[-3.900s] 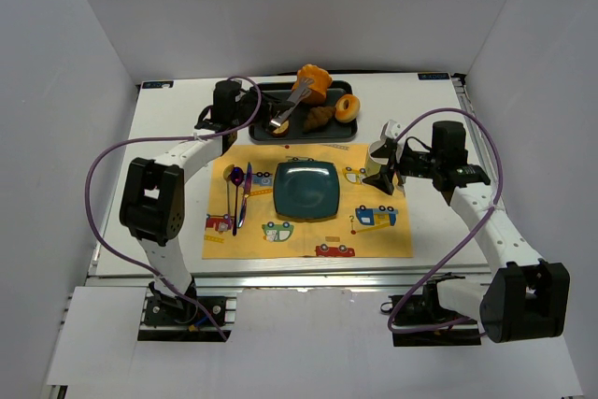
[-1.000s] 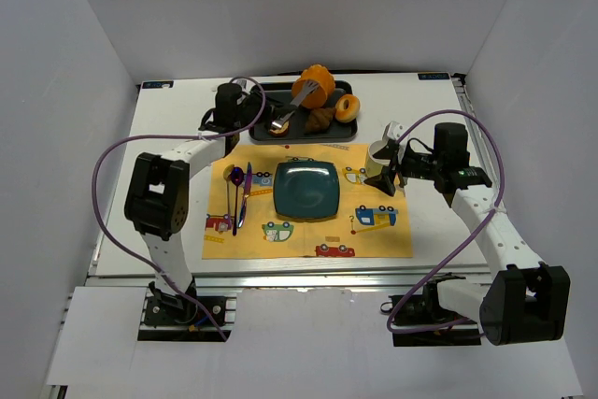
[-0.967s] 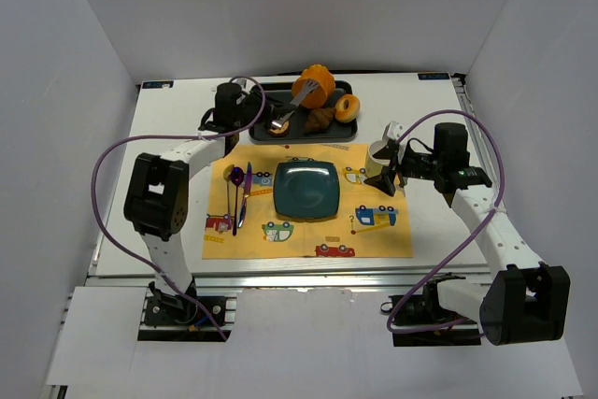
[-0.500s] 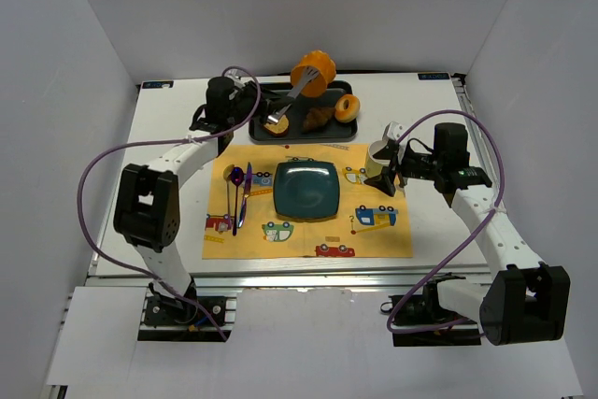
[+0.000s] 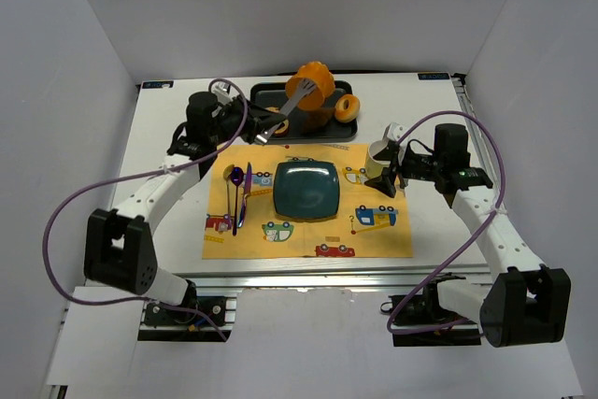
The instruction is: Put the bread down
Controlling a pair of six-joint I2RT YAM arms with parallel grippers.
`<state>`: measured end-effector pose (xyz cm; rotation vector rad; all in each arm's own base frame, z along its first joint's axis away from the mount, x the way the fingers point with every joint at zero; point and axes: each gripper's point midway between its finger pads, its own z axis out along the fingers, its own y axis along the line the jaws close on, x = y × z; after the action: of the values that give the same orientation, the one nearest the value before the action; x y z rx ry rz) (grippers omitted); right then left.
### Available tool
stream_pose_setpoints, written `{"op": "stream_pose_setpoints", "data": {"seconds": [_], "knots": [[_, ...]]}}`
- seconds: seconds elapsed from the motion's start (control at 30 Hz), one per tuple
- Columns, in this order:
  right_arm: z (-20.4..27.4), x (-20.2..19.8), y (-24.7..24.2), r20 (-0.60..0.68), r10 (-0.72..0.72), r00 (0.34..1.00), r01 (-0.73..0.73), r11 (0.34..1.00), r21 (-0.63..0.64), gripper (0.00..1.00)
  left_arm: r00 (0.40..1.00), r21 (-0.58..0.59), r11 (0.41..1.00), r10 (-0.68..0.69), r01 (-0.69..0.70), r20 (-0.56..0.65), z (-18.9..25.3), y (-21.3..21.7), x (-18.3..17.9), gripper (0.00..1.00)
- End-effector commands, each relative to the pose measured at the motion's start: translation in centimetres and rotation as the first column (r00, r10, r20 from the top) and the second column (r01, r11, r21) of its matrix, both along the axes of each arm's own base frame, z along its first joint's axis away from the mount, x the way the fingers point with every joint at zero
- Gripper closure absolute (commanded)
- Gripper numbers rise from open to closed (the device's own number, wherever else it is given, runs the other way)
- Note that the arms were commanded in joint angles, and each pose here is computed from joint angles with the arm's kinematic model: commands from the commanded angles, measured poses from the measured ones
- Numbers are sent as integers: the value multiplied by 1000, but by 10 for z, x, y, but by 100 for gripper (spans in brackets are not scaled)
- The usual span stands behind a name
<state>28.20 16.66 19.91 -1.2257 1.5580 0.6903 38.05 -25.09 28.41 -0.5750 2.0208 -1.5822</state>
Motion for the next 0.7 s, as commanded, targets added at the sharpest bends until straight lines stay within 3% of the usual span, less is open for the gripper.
{"op": "stream_pose_setpoints", "data": {"seconds": [0.0,0.43,0.67], "knots": [[18,0,0,57,13,998,-14,1000,10,22,995,1,999,-43,43,91,30,8,-34,100],[20,0,-2,75,6,997,-5,1000,-6,22,991,49,992,-112,116,-67,-10,29,-132,100],[21,2,-2,75,8,997,-7,1000,-6,22,981,60,989,-126,136,-147,-37,34,-161,100]]}}
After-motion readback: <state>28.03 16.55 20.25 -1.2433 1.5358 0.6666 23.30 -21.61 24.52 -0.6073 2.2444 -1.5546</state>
